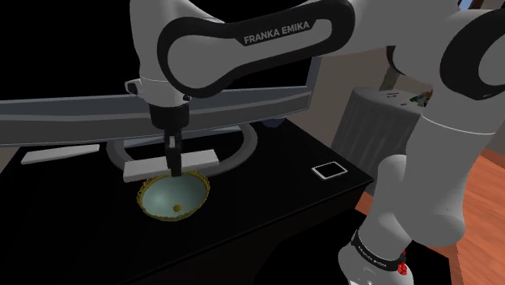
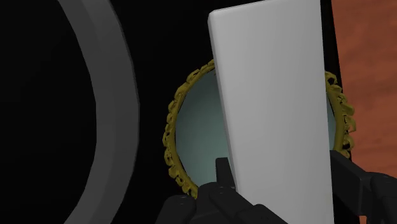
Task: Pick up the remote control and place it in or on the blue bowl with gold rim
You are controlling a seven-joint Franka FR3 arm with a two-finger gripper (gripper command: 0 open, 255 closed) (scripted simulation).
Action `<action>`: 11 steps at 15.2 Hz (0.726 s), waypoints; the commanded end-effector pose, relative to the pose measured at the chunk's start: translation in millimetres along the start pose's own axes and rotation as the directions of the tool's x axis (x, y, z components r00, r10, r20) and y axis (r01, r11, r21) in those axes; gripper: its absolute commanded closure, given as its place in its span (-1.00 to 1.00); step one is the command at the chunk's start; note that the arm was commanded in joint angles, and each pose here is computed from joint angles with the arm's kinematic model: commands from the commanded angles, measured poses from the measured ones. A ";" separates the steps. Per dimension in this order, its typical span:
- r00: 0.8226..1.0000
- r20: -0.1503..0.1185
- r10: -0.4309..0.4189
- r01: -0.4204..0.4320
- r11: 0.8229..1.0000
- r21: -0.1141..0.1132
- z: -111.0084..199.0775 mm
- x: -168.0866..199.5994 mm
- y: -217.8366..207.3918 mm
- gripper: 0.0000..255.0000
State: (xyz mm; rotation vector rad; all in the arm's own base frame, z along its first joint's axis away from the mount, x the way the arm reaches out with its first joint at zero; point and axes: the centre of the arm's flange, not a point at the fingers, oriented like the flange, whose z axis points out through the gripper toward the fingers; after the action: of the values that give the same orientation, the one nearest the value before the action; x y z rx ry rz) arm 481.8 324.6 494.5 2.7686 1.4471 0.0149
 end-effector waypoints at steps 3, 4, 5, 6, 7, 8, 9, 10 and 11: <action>1.000 -0.001 0.001 -0.001 1.000 0.000 16.5 4.6 -2.6 1.00; 1.000 -0.001 0.001 -0.001 1.000 0.000 21.8 4.6 -2.7 1.00; 1.000 -0.001 0.001 -0.001 1.000 0.000 27.1 4.6 -2.8 1.00; 1.000 -0.001 0.001 -0.001 1.000 0.000 32.3 4.6 -2.9 1.00; 1.000 -0.001 0.001 -0.001 1.000 0.000 37.6 4.6 -3.0 1.00; 1.000 -0.001 0.001 -0.001 1.000 0.000 42.9 4.6 -3.1 1.00; 1.000 -0.001 0.001 -0.001 1.000 0.000 48.2 4.6 -3.2 1.00; 1.000 -0.001 0.001 -0.001 1.000 0.000 53.5 4.6 -3.3 1.00; 1.000 -0.001 0.001 -0.001 1.000 0.000 58.7 4.6 -3.4 1.00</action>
State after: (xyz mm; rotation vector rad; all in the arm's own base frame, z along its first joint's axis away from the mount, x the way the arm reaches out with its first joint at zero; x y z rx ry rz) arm 483.1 328.8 441.6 2.7694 1.4463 0.0146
